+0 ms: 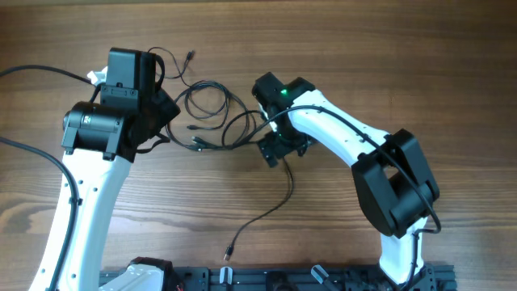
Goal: Untangle cables
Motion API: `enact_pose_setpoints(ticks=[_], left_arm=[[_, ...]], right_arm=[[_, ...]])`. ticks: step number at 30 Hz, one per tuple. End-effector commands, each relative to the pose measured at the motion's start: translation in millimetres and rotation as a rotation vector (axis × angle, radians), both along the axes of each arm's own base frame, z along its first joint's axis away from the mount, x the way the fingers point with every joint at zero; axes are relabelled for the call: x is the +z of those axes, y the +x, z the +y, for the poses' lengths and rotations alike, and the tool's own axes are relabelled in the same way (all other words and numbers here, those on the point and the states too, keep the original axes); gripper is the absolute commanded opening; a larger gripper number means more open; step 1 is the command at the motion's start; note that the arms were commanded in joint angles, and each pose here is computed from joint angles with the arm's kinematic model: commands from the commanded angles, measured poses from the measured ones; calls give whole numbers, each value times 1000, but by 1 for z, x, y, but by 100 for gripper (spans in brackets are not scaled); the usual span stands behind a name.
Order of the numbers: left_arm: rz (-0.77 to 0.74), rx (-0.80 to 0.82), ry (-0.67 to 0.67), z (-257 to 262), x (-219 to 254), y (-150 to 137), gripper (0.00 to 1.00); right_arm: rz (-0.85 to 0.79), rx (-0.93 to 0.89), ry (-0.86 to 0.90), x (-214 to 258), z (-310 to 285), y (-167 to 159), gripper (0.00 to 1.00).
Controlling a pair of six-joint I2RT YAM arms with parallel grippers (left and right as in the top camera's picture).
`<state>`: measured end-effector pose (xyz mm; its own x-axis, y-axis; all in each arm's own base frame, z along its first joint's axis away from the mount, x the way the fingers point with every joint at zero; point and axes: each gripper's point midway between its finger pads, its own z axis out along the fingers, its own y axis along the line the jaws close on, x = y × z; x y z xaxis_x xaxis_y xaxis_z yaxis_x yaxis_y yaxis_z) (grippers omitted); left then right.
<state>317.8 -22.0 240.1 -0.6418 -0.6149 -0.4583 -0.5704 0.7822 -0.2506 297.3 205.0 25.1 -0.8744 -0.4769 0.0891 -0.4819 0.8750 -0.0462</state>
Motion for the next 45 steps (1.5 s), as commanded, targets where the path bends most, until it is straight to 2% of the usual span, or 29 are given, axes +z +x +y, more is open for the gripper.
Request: enact_pose_setpoints(ticks=[1, 7, 10, 15, 17, 18, 27, 31, 35, 38, 41, 45], left_arm=[[-21, 2, 13, 3, 7, 1, 49], [-22, 2, 12, 3, 7, 1, 49], [-24, 3, 12, 3, 8, 2, 49], [-24, 3, 12, 3, 8, 2, 47], [-24, 3, 12, 3, 8, 2, 47], [-24, 3, 12, 3, 8, 2, 47], [-24, 3, 12, 3, 8, 2, 47], [-24, 3, 12, 3, 8, 2, 47], [-24, 2, 11, 3, 8, 2, 47], [-23, 2, 12, 3, 8, 1, 47], [-24, 3, 12, 3, 8, 2, 47], [-24, 3, 12, 3, 8, 2, 47]], right_arm=[[73, -71, -64, -17, -17, -20, 100], [244, -102, 20, -30, -9, -61, 99], [256, -133, 17, -34, -10, -66, 88], [277, -159, 102, -41, 4, -70, 34], [273, -192, 141, -43, 14, -68, 18], [266, -192, 185, -45, 24, -66, 4], [147, -150, 298, -46, 55, -39, 4], [37, -170, 293, -22, 54, -7, 4], [-134, -191, 345, 50, 50, 36, 4], [-307, -206, 400, 128, 40, 61, 4], [-472, -188, 472, 202, 29, 71, 4], [-679, -178, 542, 285, 7, 62, 4]])
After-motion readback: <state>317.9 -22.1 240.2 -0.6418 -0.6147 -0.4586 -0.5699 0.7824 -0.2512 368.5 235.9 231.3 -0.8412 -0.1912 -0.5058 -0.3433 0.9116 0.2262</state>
